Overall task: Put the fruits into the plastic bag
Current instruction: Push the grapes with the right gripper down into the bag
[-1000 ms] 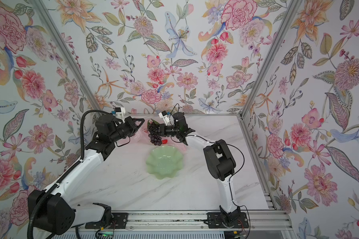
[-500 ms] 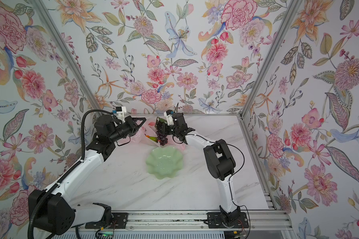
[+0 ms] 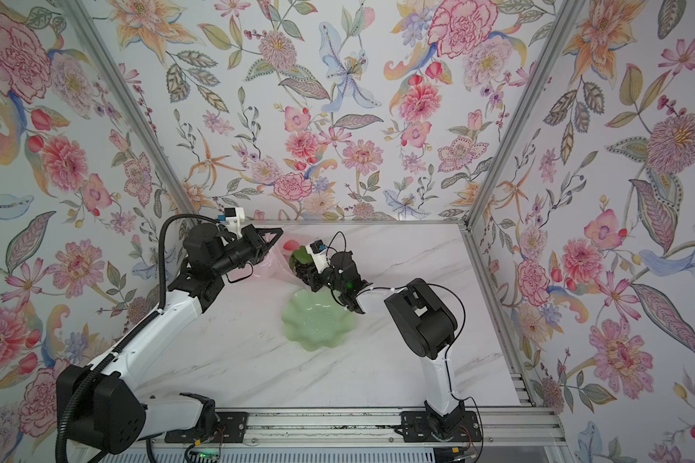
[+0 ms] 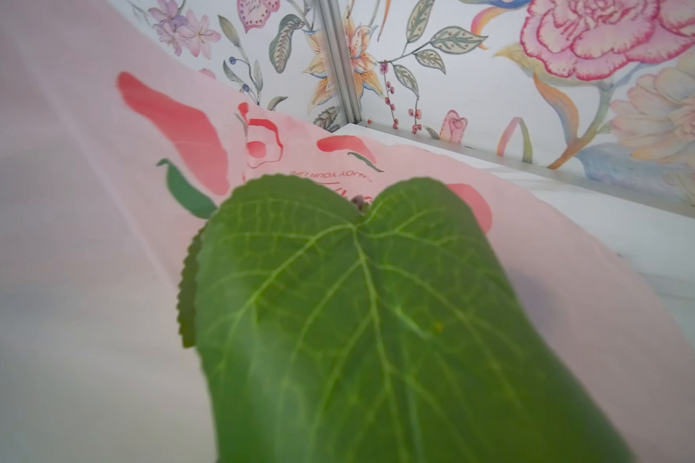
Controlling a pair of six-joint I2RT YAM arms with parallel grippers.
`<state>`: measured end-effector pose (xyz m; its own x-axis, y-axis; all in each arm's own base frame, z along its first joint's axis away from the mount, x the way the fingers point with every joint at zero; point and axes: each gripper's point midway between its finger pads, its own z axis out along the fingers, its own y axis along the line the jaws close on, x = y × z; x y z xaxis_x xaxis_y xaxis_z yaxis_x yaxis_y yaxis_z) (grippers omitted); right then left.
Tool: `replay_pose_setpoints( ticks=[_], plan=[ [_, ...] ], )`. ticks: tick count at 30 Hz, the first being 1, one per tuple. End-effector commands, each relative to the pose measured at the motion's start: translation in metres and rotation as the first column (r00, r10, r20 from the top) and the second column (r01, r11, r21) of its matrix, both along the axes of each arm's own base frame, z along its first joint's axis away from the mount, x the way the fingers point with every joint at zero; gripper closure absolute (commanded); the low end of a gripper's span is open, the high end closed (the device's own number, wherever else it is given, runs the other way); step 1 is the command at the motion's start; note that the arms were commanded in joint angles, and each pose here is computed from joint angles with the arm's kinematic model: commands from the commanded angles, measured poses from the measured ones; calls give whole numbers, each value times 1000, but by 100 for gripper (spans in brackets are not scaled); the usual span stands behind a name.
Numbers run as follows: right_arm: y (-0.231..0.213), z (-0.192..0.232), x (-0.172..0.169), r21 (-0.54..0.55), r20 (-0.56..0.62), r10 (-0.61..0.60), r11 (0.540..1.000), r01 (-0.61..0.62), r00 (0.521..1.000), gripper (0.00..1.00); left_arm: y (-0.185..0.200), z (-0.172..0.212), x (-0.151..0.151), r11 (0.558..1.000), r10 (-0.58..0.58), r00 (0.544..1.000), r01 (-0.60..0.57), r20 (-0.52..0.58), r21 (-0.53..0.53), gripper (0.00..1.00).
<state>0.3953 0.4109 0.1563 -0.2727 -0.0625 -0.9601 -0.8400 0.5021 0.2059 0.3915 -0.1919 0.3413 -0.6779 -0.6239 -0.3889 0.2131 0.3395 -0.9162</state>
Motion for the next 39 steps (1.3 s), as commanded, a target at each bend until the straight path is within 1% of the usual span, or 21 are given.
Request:
replay_pose_setpoints(
  ticks=[1,3,5,8,14,16,19,21,23,26,29,31,35,39],
  plan=[
    [2,57,-17,37,224,26,999,-36,974,65,9,10,8,1000,31,1000,-31,-4,-4,100],
    [2,58,-25,23,245,40,999,-47,969,65,16,3,12,998,61,997,-60,-37,13,100],
    [6,55,-34,-26,271,75,997,-71,960,65,23,-3,15,996,89,994,-87,-67,31,100],
    [13,48,-45,-92,296,136,989,-113,946,64,24,1,20,995,94,993,-93,-67,25,100],
    [34,38,-54,-184,300,249,962,-200,921,63,16,26,31,998,66,998,-66,-20,12,100],
    [45,33,-58,-220,279,307,943,-251,910,63,11,37,31,999,37,999,-37,10,3,100],
    [58,26,-56,-244,237,348,925,-291,907,63,1,55,24,1000,-15,998,16,67,-13,100],
    [63,21,-47,-250,204,335,926,-282,920,64,-4,61,17,999,-44,995,45,91,-11,100],
    [67,20,-31,-249,161,272,941,-228,949,64,-8,62,8,997,-77,991,78,105,-8,100],
    [61,26,-1,-189,84,136,975,-118,987,66,-10,54,-5,994,-112,989,112,100,5,100],
    [51,38,18,-105,50,58,993,-53,997,67,-3,42,-16,994,-105,991,101,85,46,100],
    [44,42,24,-66,29,42,997,-40,999,67,6,36,-18,993,-91,993,84,78,81,100],
    [29,41,25,-17,-5,45,999,-45,999,67,23,28,-19,988,-65,995,54,70,145,100],
    [12,39,26,19,-42,35,999,-34,998,68,27,26,-18,976,-73,995,57,73,208,100]
  ],
)
